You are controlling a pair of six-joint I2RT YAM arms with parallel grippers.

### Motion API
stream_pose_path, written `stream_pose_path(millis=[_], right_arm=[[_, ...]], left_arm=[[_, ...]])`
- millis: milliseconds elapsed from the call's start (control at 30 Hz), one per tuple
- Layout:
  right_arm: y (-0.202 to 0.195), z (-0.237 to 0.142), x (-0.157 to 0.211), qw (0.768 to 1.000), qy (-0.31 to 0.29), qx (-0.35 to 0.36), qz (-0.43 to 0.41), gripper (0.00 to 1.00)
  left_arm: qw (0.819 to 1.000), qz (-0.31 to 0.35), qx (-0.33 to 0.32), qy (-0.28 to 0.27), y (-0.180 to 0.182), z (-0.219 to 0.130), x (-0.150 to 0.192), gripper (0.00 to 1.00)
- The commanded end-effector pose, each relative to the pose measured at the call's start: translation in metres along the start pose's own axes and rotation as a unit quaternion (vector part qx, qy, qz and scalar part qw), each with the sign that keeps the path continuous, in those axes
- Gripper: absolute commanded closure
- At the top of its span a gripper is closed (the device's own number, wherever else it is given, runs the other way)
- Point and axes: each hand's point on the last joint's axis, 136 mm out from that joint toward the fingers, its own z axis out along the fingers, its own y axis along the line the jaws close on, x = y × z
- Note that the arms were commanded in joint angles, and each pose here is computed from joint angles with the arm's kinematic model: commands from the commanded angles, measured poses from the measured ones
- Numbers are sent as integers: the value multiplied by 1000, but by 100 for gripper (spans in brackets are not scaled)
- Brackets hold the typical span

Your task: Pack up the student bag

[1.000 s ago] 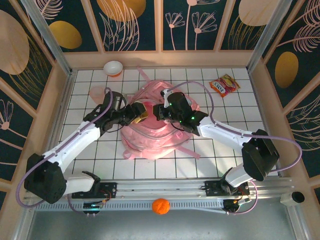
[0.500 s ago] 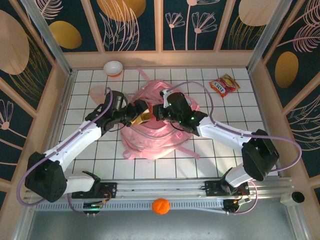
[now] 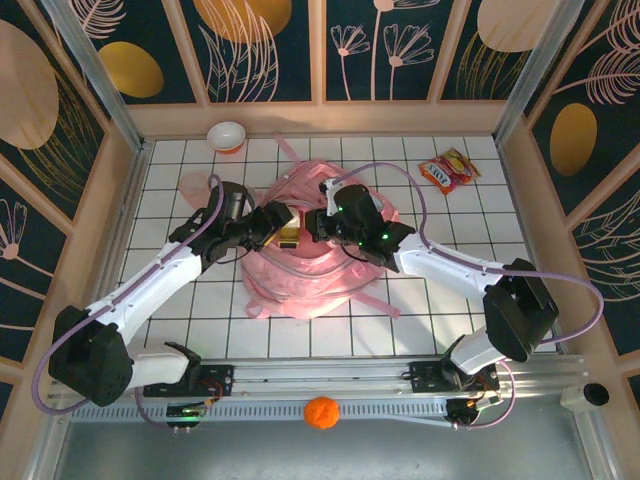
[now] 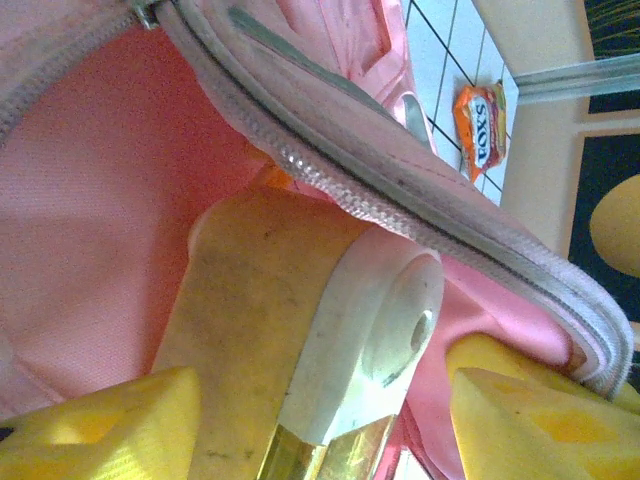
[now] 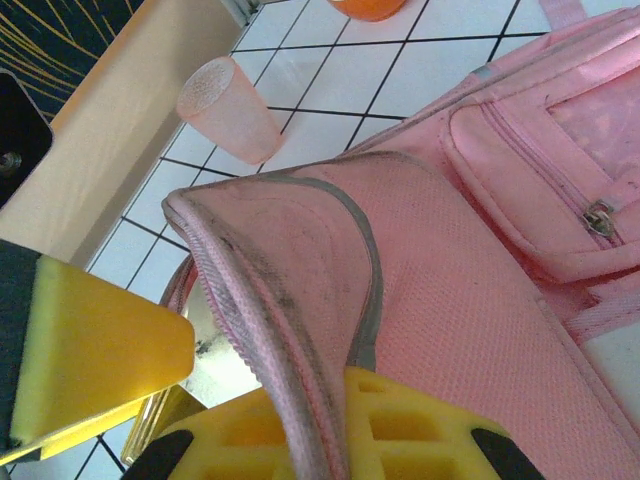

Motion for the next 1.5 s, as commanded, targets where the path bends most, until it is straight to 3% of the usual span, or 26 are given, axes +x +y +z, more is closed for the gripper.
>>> stream_pose_path(millis=[0,100,233,367,633,767,1100,1300,1467], right_arm=[[57,-27,-62,989,-100,-102,-28,100],[64,-28,-64,988,-99,-116,-32,100],[63,-28,-64,988,-99,-114,-34,100],[63,-26,-63,988,-96,-113,-37,100],[59,-32,-63,990,-93,-99,-42,100],[55,-37,-62,991,-92,-87,-45,100],[42,-46,-68,993,-101,-58,-31,100],[42,-50,-69,992,-104,-60,-30,100],[46,-50,-69,992,-104,-71,-30,100]], left_arm=[[1000,4,-2,-3,6,-3,3,31],[1000,20,8,13,0,3,8,24],[993,103,-48,12,-3,4,9,15],[987,145,-67,27,-1,15,20,15],[969,180,-169,15,40,29,14,25],[965,175,-196,9,60,28,15,38],[978,130,-159,-39,67,7,9,52],[986,81,-136,-45,88,-2,5,50],[993,82,-71,-45,70,-1,9,51]])
